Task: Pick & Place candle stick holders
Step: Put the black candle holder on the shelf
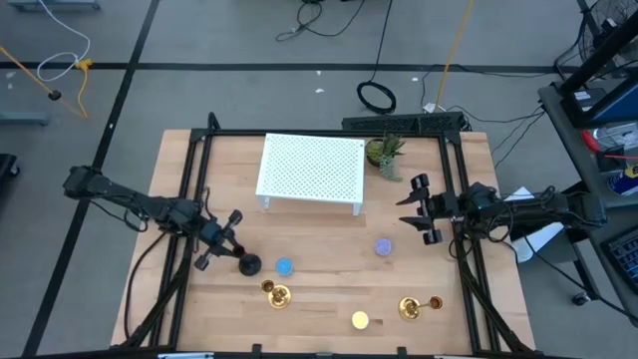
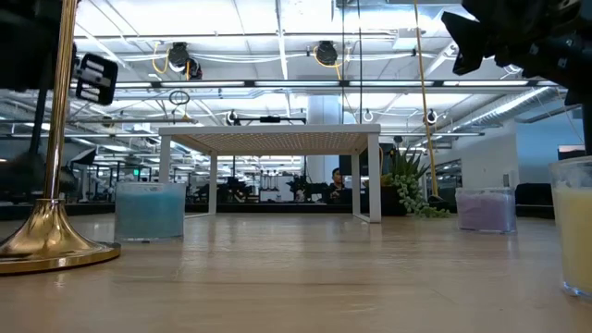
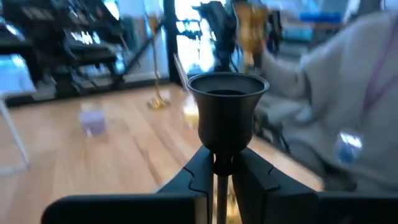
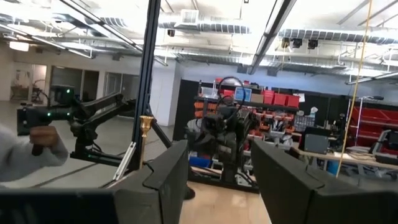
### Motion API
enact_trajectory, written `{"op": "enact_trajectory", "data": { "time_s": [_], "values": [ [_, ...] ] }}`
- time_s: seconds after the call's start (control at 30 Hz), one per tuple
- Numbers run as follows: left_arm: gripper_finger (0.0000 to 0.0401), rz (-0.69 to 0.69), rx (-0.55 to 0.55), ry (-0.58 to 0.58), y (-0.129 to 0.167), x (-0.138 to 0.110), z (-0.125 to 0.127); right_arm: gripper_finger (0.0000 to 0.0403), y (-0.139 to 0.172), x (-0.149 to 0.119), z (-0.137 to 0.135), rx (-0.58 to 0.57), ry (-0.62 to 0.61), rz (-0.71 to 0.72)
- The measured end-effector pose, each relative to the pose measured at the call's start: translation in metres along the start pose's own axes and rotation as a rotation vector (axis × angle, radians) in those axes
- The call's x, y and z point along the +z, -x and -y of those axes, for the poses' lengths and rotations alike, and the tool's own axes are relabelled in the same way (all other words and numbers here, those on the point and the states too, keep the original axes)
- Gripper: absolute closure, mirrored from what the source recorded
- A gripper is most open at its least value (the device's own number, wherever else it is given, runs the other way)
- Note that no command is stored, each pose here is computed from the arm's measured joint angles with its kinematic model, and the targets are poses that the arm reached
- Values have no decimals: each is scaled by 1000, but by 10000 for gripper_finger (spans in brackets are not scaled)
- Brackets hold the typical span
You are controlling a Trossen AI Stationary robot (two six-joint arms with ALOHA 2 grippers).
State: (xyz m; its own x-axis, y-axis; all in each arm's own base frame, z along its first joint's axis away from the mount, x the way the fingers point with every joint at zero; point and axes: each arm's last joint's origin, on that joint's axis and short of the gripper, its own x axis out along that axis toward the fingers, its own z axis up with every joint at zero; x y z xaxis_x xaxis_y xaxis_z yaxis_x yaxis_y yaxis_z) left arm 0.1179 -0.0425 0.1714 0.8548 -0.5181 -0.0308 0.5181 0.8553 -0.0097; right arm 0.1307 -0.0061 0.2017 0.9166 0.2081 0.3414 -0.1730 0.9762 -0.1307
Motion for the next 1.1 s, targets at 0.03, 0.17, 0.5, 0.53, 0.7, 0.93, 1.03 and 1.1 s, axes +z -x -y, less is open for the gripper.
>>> {"op": "enact_trajectory", "data": {
  "time_s": [0.03,0.17,0.5,0.53,0.7,0.93,1.03,1.1],
  "values": [
    [364,33,28,19,0,3,-1,229,0,0,0,0,-1,-2],
    [363,110,189,109,0,15,-6,229,-1,-2,0,-1,-4,-12],
    [362,263,550,67,8,86,-16,229,-1,-4,0,-1,-7,-24],
    [363,268,574,58,10,95,-18,229,-1,-3,0,-1,-7,-24],
    [344,285,676,2,15,132,-25,229,-1,-3,0,-1,-5,-24],
    [359,264,869,48,0,147,-58,229,-1,-3,0,-1,20,-24],
    [360,273,958,2,-5,146,-76,229,-1,-4,0,-1,19,-26],
    [351,292,1000,-22,-6,146,-87,229,-1,-4,0,-1,18,-29]
  ]
}}
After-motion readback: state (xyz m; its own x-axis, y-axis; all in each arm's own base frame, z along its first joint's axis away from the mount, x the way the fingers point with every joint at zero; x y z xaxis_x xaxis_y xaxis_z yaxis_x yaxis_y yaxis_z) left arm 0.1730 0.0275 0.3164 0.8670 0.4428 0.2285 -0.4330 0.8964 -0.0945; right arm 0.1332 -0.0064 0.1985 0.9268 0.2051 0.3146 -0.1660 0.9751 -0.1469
